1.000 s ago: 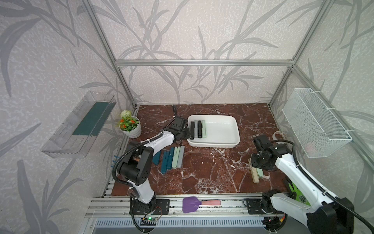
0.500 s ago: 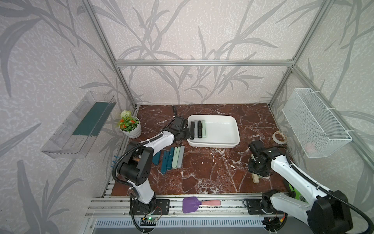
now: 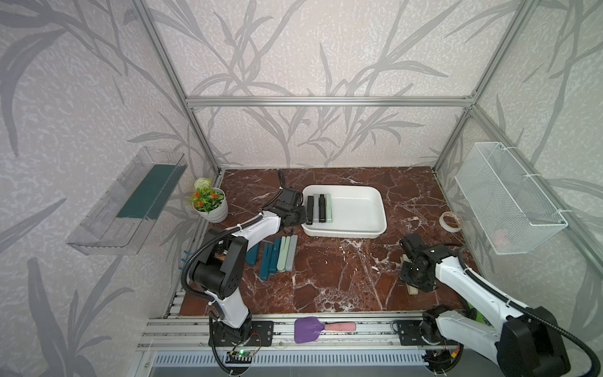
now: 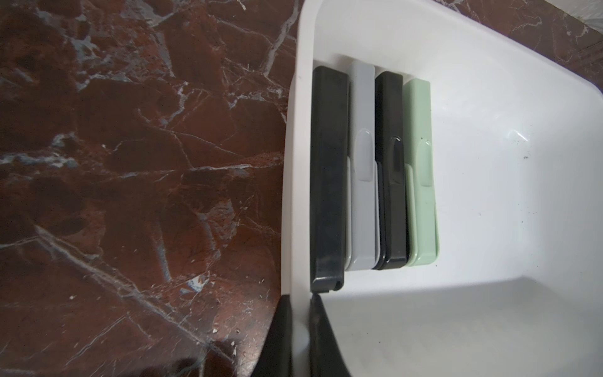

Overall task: Put the pruning pliers into the storage box
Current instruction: Pick up the pruning pliers from the center of the board.

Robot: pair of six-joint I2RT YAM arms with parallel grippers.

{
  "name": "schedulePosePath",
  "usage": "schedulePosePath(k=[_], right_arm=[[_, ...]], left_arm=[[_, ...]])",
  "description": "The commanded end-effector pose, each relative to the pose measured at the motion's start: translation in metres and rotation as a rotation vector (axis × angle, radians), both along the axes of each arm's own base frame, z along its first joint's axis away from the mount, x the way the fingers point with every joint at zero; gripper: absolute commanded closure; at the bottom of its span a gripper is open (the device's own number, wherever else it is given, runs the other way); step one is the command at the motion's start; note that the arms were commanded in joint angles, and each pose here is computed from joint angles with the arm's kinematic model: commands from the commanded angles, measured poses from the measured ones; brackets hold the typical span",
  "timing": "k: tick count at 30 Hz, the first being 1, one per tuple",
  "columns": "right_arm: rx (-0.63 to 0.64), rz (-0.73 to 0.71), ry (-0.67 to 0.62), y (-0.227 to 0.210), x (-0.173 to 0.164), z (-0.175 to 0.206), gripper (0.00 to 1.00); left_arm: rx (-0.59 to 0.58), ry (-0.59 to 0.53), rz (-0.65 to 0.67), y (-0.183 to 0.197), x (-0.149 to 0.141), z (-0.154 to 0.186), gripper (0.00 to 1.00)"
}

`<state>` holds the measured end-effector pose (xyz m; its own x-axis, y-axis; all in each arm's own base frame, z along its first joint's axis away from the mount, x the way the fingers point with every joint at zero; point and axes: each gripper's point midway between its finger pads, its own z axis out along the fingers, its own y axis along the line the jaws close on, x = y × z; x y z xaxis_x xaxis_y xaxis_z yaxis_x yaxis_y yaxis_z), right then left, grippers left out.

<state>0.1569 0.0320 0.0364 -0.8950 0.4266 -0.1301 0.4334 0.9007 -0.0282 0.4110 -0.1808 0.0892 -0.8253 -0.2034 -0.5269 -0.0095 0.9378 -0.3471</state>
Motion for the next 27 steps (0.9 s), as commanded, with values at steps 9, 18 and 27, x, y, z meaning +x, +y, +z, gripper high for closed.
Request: schedulePosePath(k=[9, 18, 27], right_arm=[[-0.011, 0.108, -0.018, 0.021, 0.009, -0.002, 0.51], [-0.068, 0.112, -0.017, 0.02, 0.013, -0.005, 0.61], [-0.108, 0.19, -0.076, 0.026, 0.023, 0.014, 0.79]], left_arm=[[-0.022, -0.059, -0.008, -0.007, 0.011, 0.015, 0.9], [-0.008, -0.06, -0.002, -0.004, 0.01, 0.014, 0.9], [0.0, -0.05, 0.001, -0.003, 0.01, 0.008, 0.9]])
